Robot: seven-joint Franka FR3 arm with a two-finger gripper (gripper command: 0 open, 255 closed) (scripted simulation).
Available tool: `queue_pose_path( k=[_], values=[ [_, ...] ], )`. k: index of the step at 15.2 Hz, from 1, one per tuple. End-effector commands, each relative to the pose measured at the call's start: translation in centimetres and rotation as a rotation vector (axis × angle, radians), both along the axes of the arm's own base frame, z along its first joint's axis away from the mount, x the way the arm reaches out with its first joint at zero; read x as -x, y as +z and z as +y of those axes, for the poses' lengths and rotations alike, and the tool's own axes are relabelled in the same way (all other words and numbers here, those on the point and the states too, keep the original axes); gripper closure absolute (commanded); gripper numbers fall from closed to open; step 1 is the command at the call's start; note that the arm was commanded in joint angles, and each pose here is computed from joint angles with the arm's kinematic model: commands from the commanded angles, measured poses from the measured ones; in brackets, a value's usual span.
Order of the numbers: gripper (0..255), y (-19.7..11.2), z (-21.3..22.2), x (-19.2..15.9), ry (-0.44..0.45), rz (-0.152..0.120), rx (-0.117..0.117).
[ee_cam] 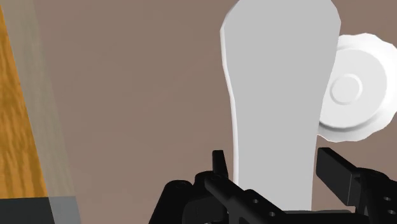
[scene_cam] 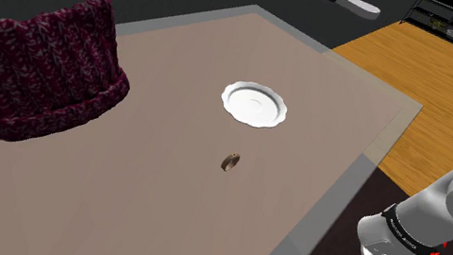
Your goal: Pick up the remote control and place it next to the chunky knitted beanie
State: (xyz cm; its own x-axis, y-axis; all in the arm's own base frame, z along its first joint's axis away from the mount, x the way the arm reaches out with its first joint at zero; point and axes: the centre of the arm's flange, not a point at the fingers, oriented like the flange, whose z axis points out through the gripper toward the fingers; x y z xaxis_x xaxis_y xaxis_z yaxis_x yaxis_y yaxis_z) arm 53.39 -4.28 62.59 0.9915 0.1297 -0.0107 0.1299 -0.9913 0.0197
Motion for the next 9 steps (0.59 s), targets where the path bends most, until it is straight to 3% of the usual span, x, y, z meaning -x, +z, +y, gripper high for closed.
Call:
queue_pose_path(
  k=[1, 5, 9],
  values=[
    [255, 1.1, 0.0, 0.0, 0.0, 0.0, 0.0],
    [255, 2.8, 0.0, 0.1, 0.0, 0.0, 0.0],
    [255, 2.8, 5.2, 0.8, 0.0, 0.0, 0.0]
  ],
)
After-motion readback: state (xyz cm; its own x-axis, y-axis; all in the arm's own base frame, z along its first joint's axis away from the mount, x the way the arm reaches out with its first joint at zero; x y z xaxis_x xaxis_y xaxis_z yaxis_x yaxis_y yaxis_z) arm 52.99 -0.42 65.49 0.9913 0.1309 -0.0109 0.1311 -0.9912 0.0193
